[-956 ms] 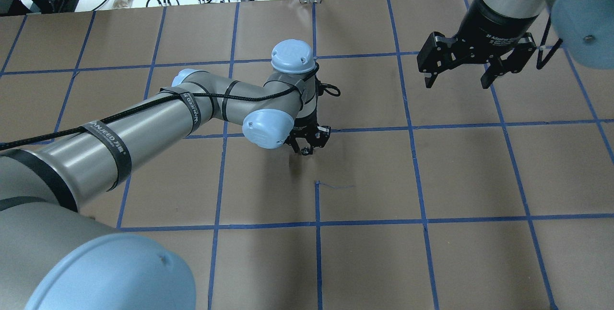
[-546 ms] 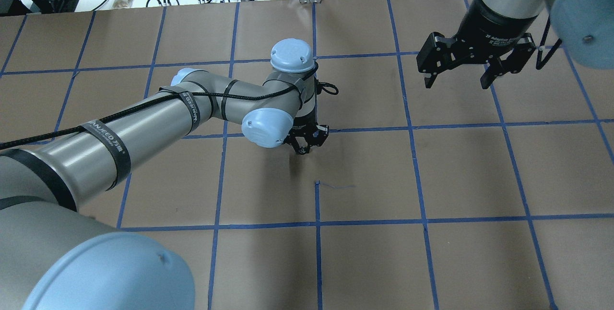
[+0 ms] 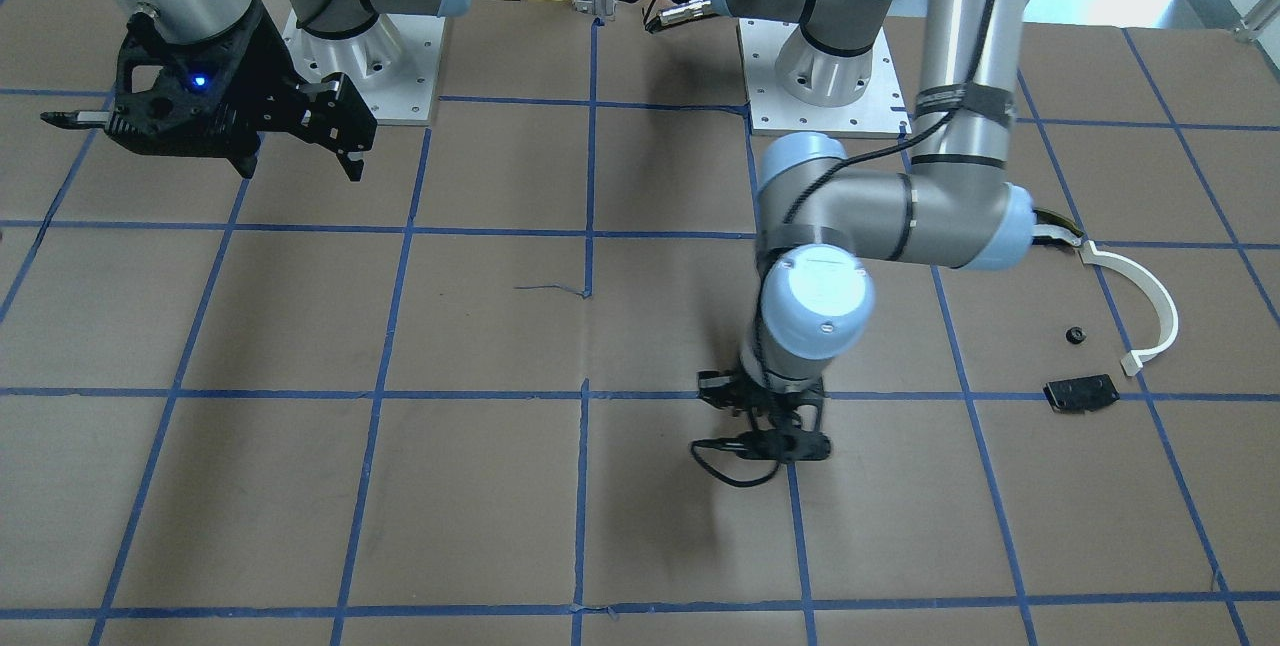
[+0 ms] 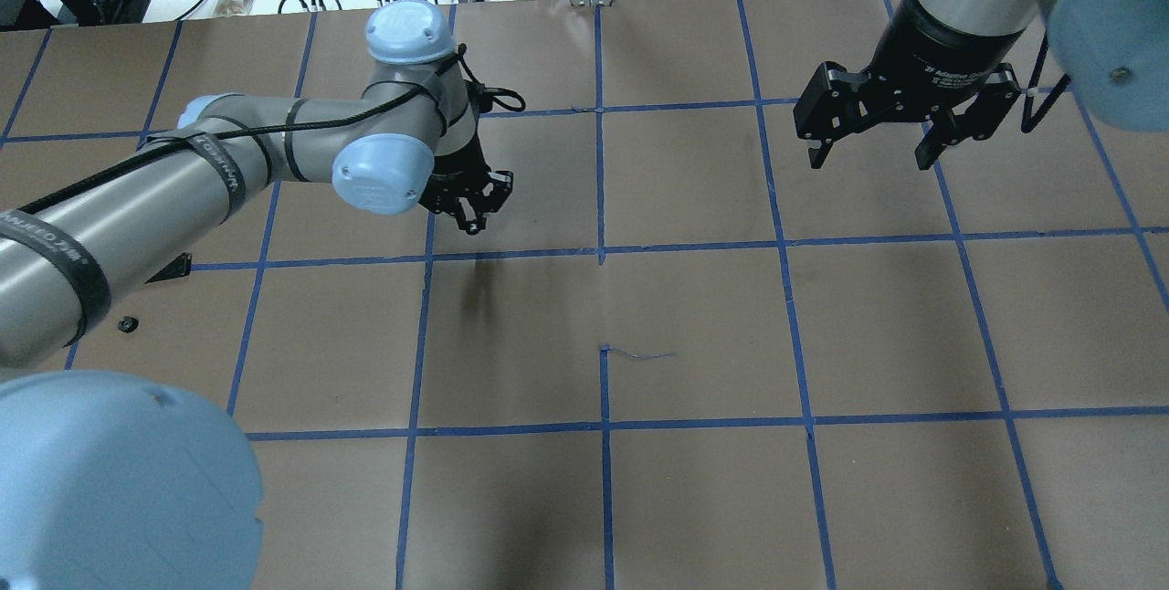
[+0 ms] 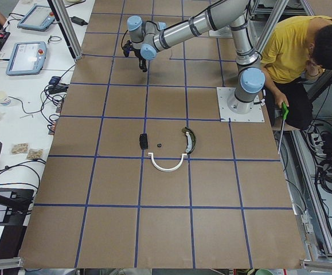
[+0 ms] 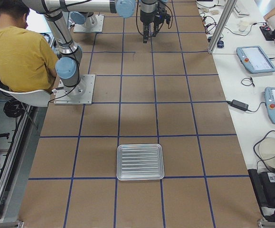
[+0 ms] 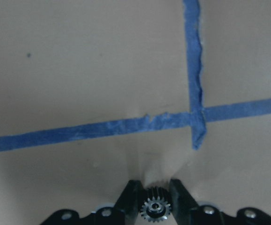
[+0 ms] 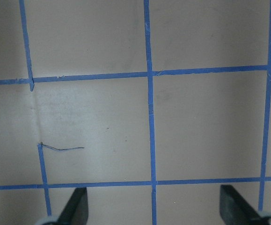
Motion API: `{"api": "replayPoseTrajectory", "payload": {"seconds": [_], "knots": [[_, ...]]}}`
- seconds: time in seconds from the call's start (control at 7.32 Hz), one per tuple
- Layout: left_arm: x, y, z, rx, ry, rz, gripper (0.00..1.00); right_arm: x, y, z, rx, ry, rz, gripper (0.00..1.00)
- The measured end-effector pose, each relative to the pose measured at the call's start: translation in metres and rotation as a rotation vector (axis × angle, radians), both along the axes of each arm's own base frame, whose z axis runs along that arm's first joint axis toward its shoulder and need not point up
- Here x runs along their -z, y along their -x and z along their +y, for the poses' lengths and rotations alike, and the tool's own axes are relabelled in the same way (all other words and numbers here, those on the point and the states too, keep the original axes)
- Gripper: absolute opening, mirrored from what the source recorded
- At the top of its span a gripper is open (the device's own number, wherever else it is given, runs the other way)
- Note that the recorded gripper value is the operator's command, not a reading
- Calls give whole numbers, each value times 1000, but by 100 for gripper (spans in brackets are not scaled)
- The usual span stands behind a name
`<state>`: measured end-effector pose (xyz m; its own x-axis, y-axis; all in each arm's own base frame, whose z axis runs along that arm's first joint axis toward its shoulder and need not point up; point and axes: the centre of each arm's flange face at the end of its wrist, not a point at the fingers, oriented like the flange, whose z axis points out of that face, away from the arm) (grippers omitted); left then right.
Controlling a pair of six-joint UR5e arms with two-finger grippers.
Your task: Place bearing gear from tray to pile
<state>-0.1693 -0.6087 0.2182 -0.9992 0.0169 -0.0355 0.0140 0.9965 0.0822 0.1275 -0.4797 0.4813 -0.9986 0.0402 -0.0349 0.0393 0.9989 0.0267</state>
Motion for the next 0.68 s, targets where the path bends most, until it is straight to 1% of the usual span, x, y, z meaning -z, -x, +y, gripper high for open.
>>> {"api": "replayPoseTrajectory", "payload": {"seconds": [0.14, 0.27, 0.41, 0.55, 0.68], "knots": [[-10, -63, -11, 13, 2, -28, 0, 0, 0, 0, -1, 0, 0, 100], [-16, -134, -15, 20, -7, -36, 0, 0, 0, 0, -2, 0, 0, 100], [-18, -210, -9, 24, -29, -28, 0, 0, 0, 0, -3, 0, 0, 100], [-17, -276, 4, 20, -56, -10, 0, 0, 0, 0, -4, 0, 0, 100], [-12, -326, 22, 20, -82, 12, 0, 0, 0, 0, -3, 0, 0, 100]]}}
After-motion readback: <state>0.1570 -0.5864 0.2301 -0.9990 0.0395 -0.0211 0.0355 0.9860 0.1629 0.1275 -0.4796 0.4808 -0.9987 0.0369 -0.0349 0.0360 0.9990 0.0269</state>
